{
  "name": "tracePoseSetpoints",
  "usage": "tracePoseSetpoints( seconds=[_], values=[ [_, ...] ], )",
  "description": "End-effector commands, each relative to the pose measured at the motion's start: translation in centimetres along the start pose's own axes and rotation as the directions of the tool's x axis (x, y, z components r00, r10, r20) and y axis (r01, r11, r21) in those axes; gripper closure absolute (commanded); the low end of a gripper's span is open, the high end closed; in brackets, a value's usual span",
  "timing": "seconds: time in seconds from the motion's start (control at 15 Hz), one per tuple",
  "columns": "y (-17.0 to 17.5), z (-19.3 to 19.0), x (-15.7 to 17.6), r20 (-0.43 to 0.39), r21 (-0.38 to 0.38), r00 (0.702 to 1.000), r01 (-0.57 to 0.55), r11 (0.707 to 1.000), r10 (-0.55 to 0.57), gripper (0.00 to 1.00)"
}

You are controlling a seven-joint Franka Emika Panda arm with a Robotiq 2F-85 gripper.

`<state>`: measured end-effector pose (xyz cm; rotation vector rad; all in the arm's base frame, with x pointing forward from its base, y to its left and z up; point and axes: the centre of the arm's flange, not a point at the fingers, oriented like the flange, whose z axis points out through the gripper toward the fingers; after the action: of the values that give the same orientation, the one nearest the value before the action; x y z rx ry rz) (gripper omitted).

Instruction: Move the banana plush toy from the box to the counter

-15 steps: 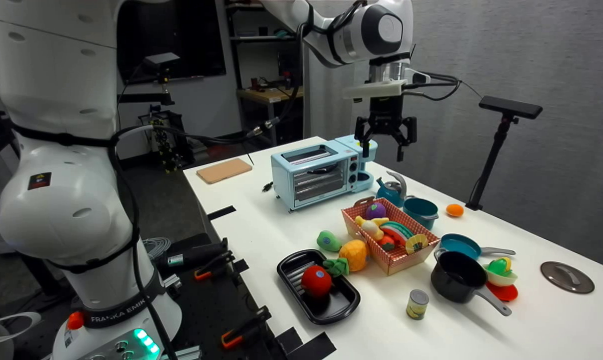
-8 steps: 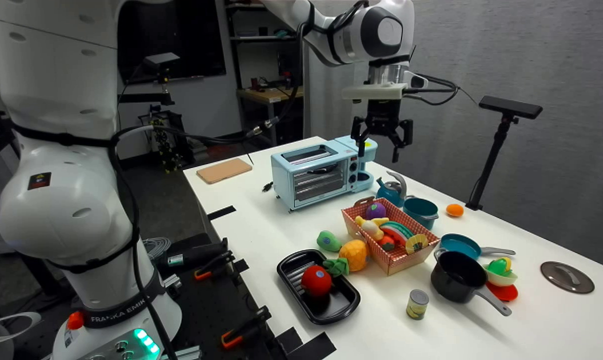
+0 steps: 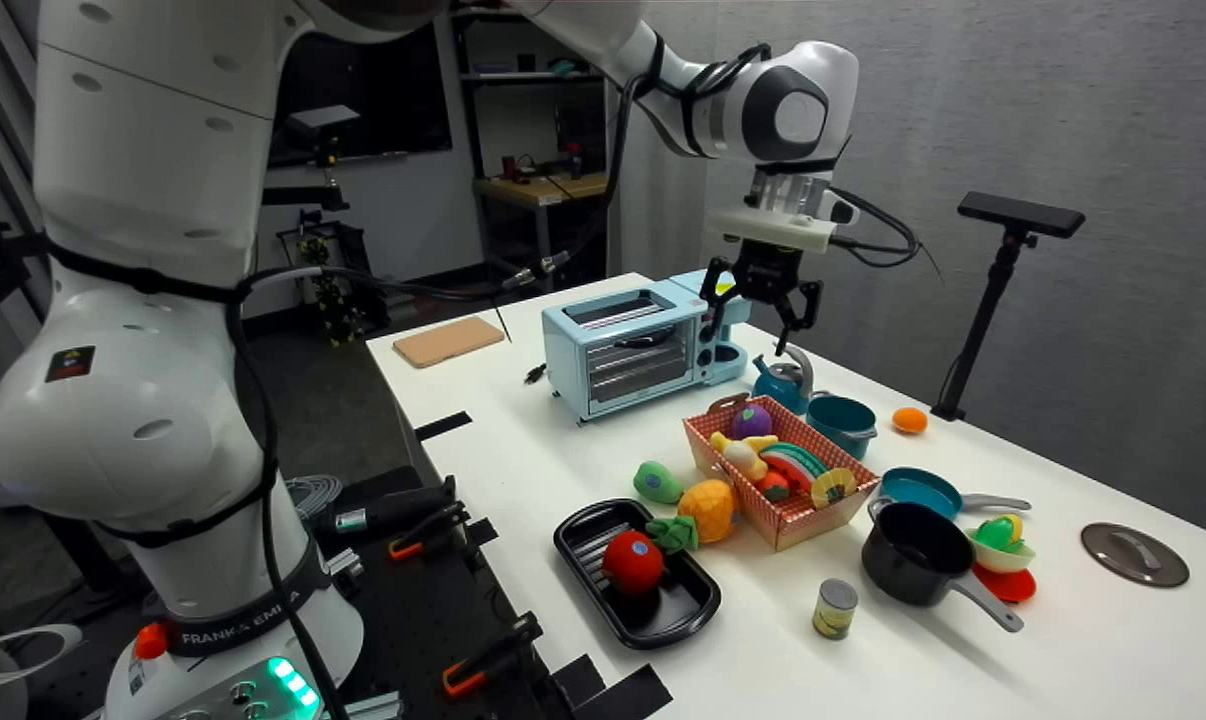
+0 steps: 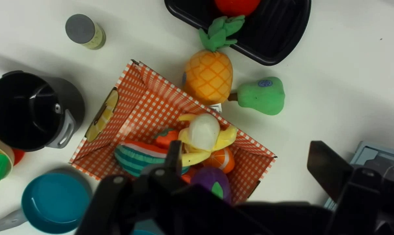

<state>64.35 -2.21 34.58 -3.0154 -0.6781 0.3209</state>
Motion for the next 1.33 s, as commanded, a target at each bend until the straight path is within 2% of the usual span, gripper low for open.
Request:
tracePoseSetpoints(
  seconds=[0.0, 0.33, 1.27],
  values=[
    [3.3, -0.2, 2.5, 0.004, 0.061, 0.999, 0.043, 0.997, -0.043, 0.02],
    [5.2, 0.6, 4.5, 0.038, 0.072, 0.997, 0.068, 0.995, -0.071, 0.03],
    [4.7, 8.1, 10.2, 0.098, 0.103, 0.986, 0.121, 0.987, -0.131, 0.07]
  ],
)
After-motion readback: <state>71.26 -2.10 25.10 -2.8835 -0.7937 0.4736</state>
